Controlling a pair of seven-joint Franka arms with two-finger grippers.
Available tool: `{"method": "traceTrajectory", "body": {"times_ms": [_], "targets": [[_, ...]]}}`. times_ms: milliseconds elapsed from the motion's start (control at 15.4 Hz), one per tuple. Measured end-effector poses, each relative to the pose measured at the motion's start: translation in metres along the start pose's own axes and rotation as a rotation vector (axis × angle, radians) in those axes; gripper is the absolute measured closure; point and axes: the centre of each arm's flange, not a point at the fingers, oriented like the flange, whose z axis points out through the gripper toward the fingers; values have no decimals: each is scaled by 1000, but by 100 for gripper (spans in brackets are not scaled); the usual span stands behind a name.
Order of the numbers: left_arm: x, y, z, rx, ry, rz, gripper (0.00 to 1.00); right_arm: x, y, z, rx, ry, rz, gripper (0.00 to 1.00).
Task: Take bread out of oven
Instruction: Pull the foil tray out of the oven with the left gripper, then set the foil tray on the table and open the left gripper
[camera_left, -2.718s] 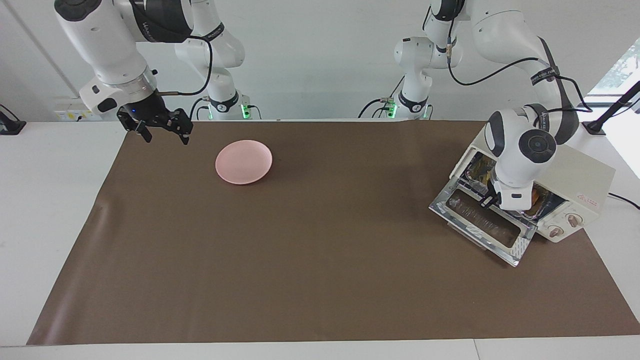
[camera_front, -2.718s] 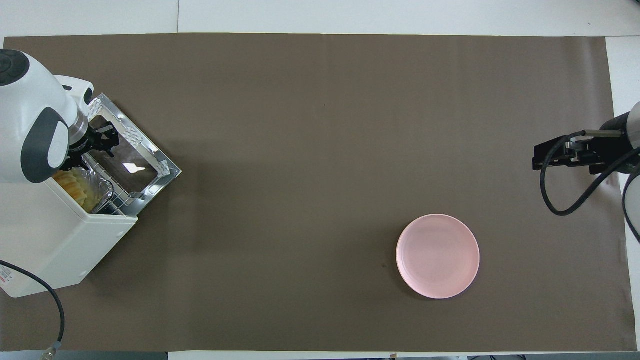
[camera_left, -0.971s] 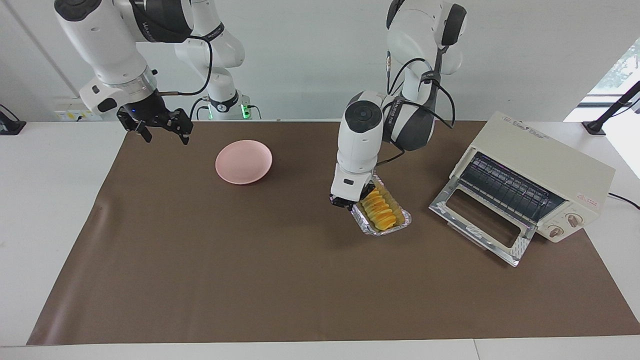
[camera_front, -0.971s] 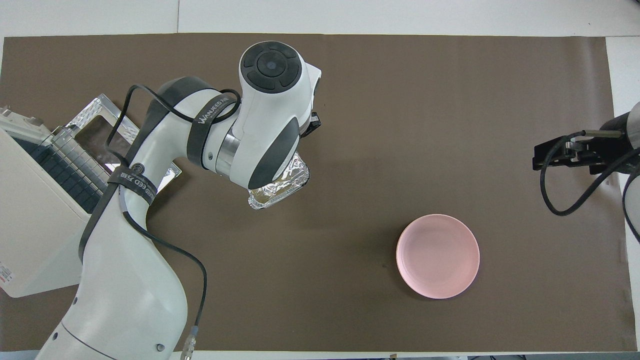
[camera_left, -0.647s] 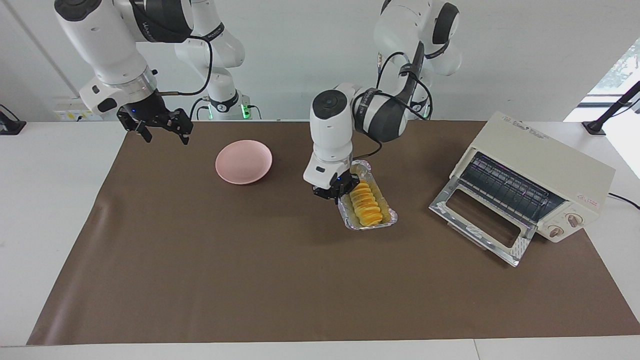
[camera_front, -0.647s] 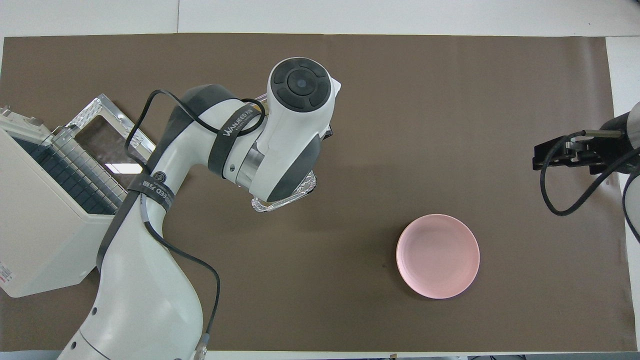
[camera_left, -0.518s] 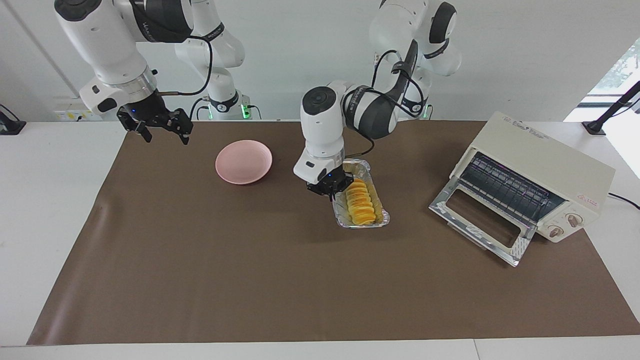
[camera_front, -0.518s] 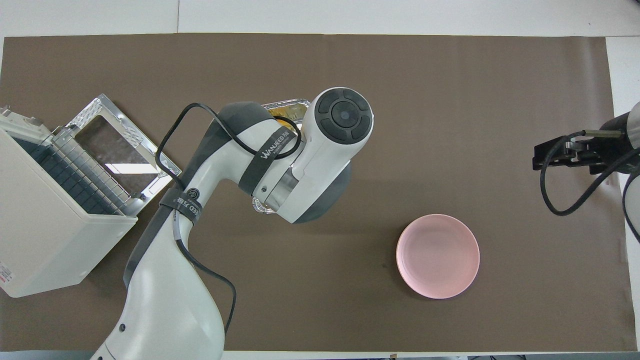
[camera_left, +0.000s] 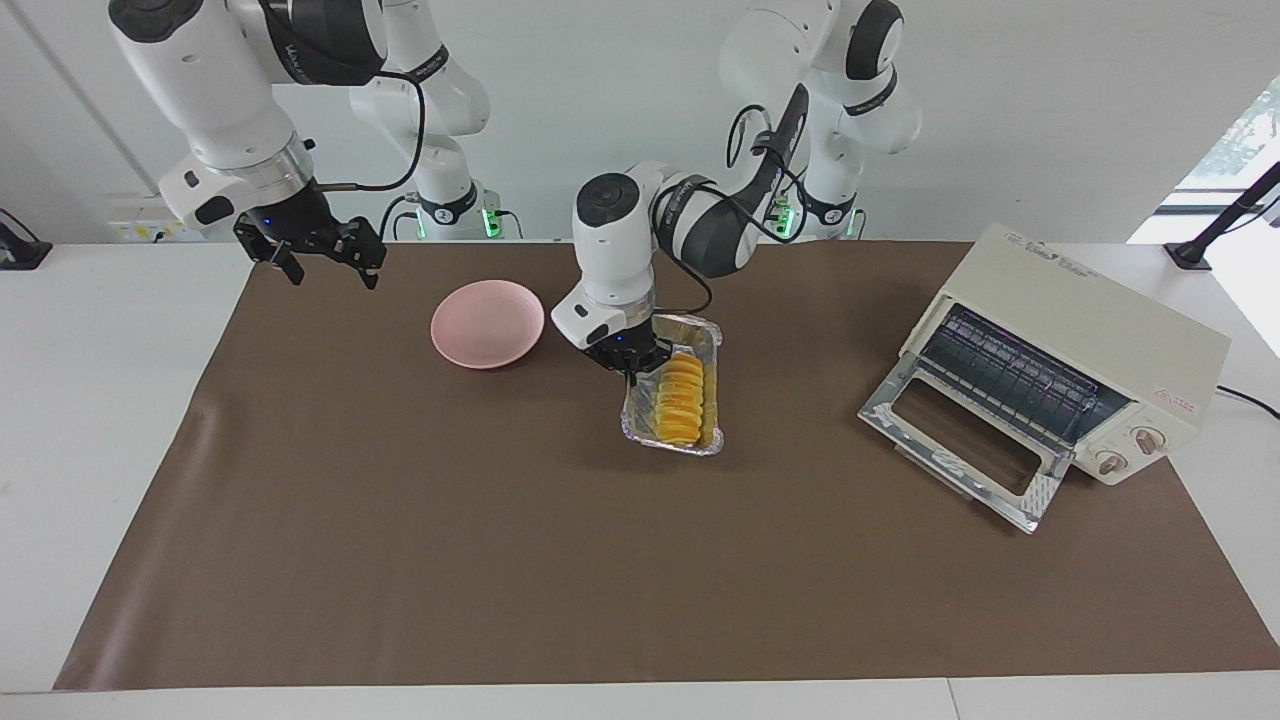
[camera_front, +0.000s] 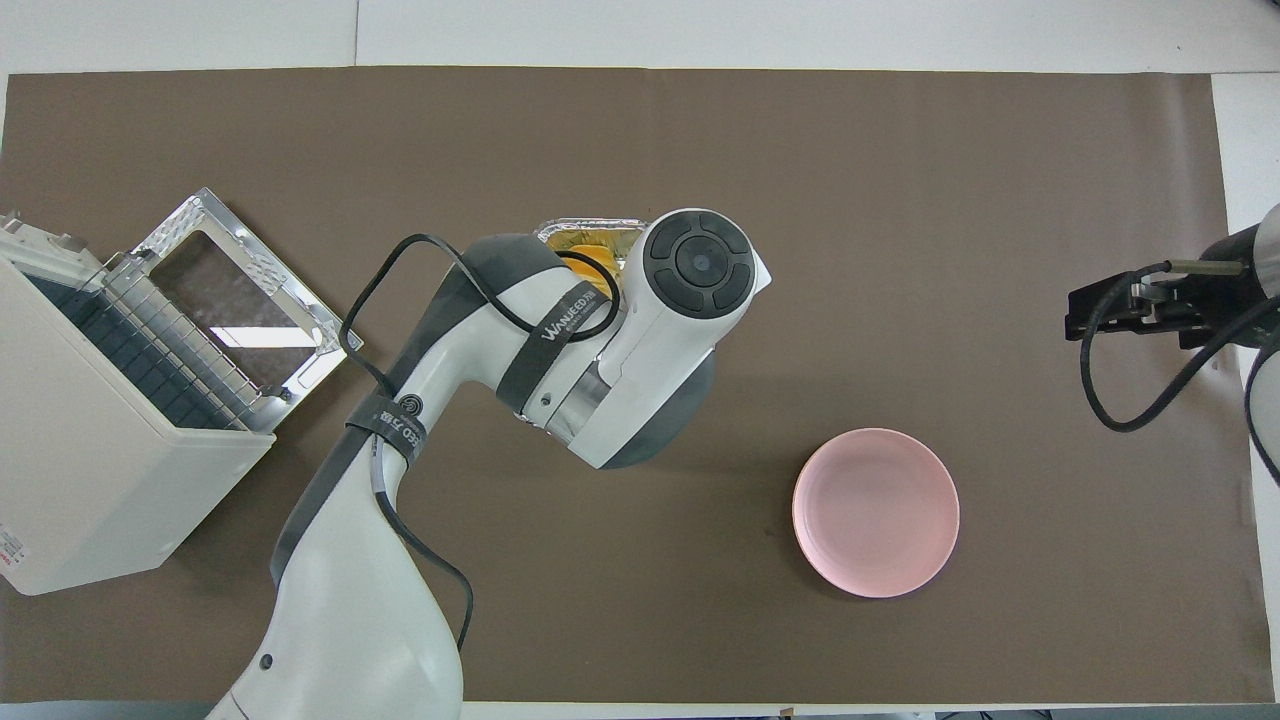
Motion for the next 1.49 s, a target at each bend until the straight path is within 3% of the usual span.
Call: {"method": "traceTrajectory", "body": {"times_ms": [388,1036,1100,1230,1489], "targets": [[-14,17,28,65,5,-23,98,0,0,0,0,0,0,0],[-22,32,75,105,30,-61,98,0,0,0,0,0,0,0],[-22,33,74,112,38,-57,94,0,0,0,0,0,0,0],[-20,32,70,134,71,-41,73,0,0,0,0,0,0,0],[8,13,28,106,100,-117,28,0,0,0,0,0,0,0]]}}
